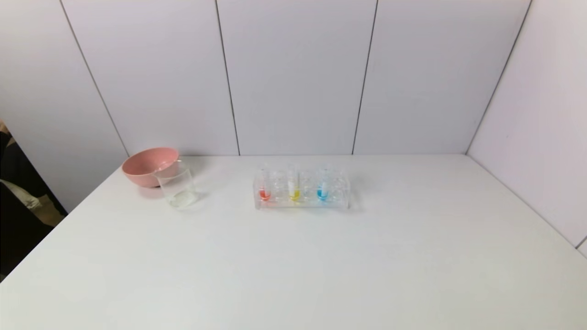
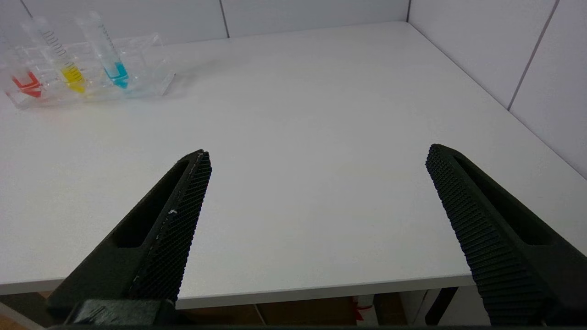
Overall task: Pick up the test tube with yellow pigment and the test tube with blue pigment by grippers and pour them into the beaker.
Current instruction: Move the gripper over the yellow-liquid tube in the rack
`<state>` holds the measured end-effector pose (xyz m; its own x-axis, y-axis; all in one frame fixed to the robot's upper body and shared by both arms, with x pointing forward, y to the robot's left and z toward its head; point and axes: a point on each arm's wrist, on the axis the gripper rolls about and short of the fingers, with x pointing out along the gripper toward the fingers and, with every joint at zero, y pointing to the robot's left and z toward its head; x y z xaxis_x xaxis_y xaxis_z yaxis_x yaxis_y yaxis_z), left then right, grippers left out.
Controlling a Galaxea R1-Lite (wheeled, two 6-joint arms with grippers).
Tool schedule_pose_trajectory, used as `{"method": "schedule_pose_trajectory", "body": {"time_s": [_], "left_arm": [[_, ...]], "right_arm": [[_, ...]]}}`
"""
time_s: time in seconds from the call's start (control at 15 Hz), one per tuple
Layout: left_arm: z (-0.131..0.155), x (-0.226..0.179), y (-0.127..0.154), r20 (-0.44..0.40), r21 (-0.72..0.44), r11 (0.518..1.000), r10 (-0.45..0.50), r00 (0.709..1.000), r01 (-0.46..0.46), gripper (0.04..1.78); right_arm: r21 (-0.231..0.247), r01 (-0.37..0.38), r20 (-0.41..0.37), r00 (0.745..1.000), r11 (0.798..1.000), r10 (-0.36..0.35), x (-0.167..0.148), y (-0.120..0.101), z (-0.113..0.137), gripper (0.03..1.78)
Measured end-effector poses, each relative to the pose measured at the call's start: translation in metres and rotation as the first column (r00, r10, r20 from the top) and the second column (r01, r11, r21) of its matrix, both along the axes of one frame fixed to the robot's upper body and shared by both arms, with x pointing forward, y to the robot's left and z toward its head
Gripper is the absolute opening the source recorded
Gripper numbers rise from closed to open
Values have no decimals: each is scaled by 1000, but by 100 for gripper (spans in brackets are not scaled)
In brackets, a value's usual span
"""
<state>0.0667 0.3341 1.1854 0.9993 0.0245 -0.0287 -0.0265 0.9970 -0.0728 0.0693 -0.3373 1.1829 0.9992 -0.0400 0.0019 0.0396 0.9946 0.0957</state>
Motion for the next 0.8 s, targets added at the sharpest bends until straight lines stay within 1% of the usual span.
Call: {"method": "schedule_pose_trajectory", "body": {"time_s": [0.53, 0.8], "left_arm": [[0, 0, 0, -3, -9, 1000, 6, 1000, -6, 176], [22, -8, -1, 44, -6, 1000, -27, 999, 28, 176]], "right_arm": [[0, 0, 0, 1000, 1000, 0, 0, 0, 0, 171], [0, 0, 0, 1000, 1000, 0, 0, 0, 0, 171]]}}
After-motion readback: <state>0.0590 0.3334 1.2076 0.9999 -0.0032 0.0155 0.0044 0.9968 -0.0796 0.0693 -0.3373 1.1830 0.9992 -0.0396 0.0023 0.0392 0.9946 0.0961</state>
